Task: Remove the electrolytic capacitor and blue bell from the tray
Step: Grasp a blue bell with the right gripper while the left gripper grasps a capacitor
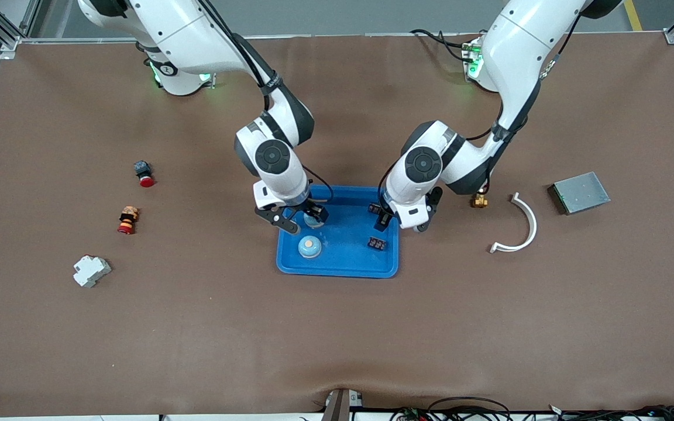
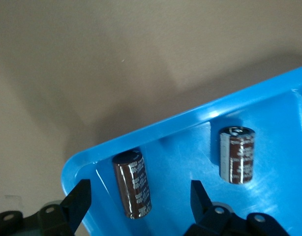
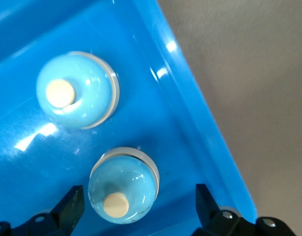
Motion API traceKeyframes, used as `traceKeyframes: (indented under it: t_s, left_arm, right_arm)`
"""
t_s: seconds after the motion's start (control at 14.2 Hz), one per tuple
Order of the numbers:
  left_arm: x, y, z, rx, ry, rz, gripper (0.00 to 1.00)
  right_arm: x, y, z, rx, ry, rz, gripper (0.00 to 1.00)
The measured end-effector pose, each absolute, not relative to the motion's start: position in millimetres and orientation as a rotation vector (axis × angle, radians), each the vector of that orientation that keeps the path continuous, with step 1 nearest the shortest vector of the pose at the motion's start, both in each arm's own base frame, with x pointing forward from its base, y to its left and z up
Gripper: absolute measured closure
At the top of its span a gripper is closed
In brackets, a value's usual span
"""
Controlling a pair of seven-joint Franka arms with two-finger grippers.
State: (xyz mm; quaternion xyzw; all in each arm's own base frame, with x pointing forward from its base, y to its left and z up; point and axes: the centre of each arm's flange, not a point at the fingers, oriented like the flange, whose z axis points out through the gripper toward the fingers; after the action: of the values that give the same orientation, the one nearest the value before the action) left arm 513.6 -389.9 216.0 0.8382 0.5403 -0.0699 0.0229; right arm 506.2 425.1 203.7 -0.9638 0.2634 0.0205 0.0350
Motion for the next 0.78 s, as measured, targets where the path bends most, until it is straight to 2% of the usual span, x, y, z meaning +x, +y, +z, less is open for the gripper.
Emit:
traceKeyframes:
  t_s: [0.49,0.71,0.78]
  left_arm:
    - [505.4,-407.9,202.0,2.478,1.898,-0.173,0.16]
    - [499.6,-416.1,190.1,2.477,1.937,-0.111,0.26]
    - [498.7,-417.1,187.3,2.477,1.944,-0.101,0.26]
  right_arm:
    - [504.7,435.7,193.0,-2.962,0.827,0.061,0.0]
    - [506.4,436.8,193.2,-2.96,0.826,0.058,0.0]
    - [506.8,437.1,192.4,-2.96,0.827,0.058,0.0]
